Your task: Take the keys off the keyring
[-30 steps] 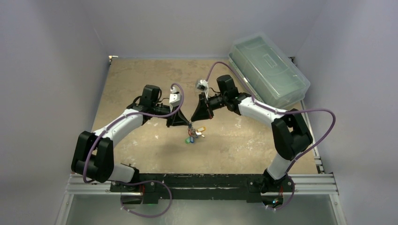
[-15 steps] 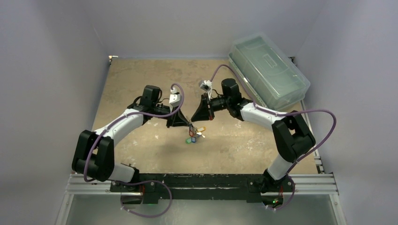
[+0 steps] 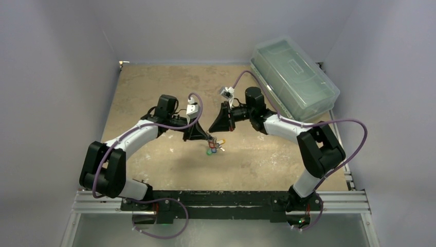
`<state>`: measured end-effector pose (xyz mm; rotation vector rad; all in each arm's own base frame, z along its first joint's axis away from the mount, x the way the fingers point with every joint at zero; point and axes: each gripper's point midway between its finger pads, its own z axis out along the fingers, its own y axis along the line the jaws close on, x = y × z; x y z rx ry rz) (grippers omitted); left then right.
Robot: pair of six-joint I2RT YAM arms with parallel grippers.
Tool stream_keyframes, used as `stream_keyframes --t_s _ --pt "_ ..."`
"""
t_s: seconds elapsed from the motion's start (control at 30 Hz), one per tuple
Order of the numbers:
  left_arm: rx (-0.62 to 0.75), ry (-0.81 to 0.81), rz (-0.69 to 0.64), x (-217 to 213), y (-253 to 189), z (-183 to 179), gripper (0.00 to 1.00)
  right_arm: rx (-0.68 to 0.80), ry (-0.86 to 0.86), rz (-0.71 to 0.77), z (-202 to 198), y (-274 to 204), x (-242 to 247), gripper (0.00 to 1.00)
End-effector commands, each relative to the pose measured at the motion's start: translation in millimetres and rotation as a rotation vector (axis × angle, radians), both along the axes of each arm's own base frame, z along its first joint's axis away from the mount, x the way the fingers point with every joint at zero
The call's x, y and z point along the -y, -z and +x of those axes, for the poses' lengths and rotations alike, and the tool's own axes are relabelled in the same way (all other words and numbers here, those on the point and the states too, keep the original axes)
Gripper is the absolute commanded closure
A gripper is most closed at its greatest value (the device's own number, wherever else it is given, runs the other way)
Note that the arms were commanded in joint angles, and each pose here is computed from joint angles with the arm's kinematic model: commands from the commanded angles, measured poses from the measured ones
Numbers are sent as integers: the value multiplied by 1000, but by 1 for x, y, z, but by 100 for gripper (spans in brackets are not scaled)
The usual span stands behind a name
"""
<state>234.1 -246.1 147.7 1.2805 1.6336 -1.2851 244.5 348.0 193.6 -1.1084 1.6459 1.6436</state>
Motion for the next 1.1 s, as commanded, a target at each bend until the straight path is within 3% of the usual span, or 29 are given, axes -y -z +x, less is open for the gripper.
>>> stream_keyframes --t_s 0.0,0.33,0.73,1.07 --pt "29 30 -2 -3 -6 -3 100 35 -13 36 0 -12 3 100" --pt "40 -27 25 -39 -25 6 100 96 64 -70 22 -3 15 100" --pt "21 -214 5 -70 -31 51 100 201 188 -196 59 -13 39 100" --pt "-14 -450 38 -98 -18 97 100 107 134 -247 49 50 -18 100"
